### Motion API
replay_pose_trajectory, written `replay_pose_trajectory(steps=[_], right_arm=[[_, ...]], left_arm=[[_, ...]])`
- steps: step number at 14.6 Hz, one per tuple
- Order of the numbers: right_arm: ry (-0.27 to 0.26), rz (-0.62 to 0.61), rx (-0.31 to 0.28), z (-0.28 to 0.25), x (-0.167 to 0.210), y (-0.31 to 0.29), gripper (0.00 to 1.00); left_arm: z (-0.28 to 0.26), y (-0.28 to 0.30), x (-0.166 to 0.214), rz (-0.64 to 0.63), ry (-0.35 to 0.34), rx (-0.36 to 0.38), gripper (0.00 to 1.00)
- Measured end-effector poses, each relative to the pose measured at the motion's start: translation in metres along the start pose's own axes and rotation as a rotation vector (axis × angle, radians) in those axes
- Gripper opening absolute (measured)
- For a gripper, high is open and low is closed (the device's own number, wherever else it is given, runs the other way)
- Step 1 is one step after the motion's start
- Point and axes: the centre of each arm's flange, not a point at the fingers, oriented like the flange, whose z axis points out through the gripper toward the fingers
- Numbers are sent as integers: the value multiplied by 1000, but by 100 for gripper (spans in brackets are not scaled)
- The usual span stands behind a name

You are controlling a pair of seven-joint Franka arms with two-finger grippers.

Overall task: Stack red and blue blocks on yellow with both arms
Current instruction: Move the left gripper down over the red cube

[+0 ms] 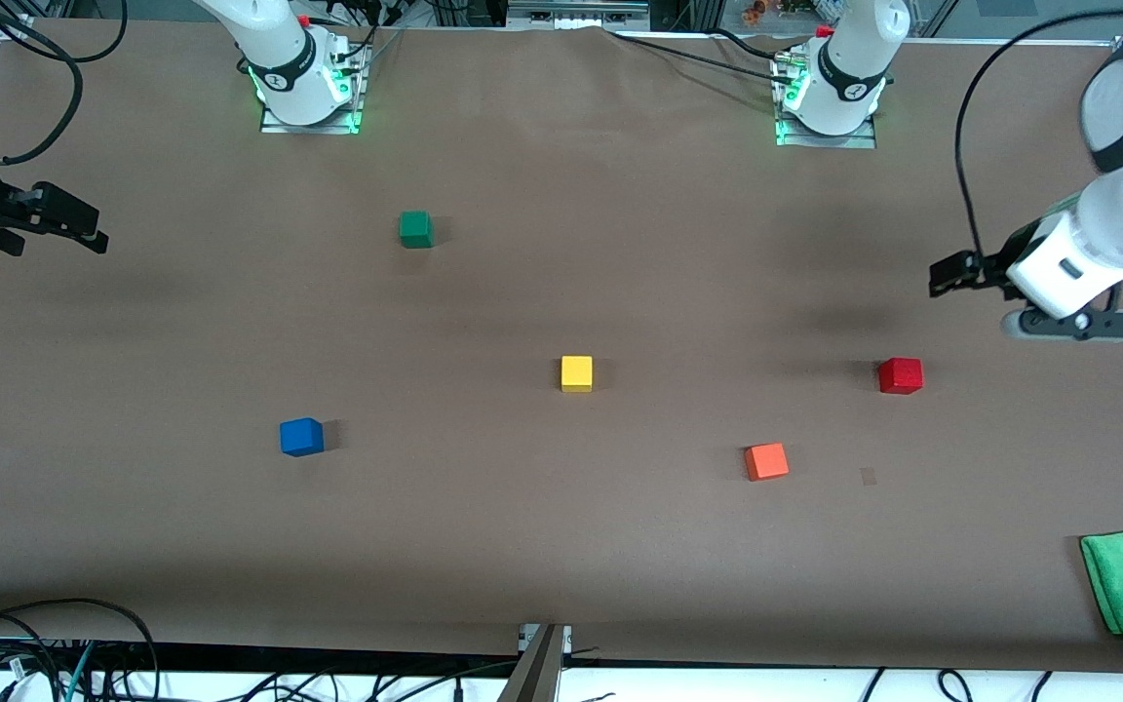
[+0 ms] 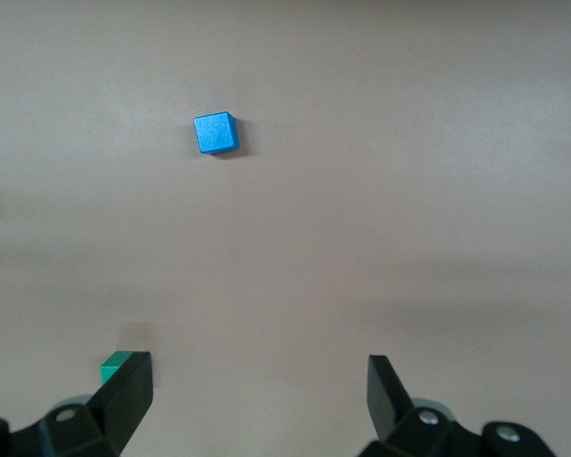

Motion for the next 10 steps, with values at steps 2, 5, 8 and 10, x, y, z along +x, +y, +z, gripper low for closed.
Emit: replay_pose_trajectory(steps=[2,5,8,10], right_arm=[[0,0,0,0,0,0,100],[0,0,0,0,0,0,100],[0,0,0,0,0,0,100],[0,-1,0,0,0,0,100]], left_arm=[[25,-1,3,-2,18,0,100],[59,-5,0,-4,20,0,100],[66,-31,-1,35,25,-3,100],[65,-65,-3,43,35,-4,100]])
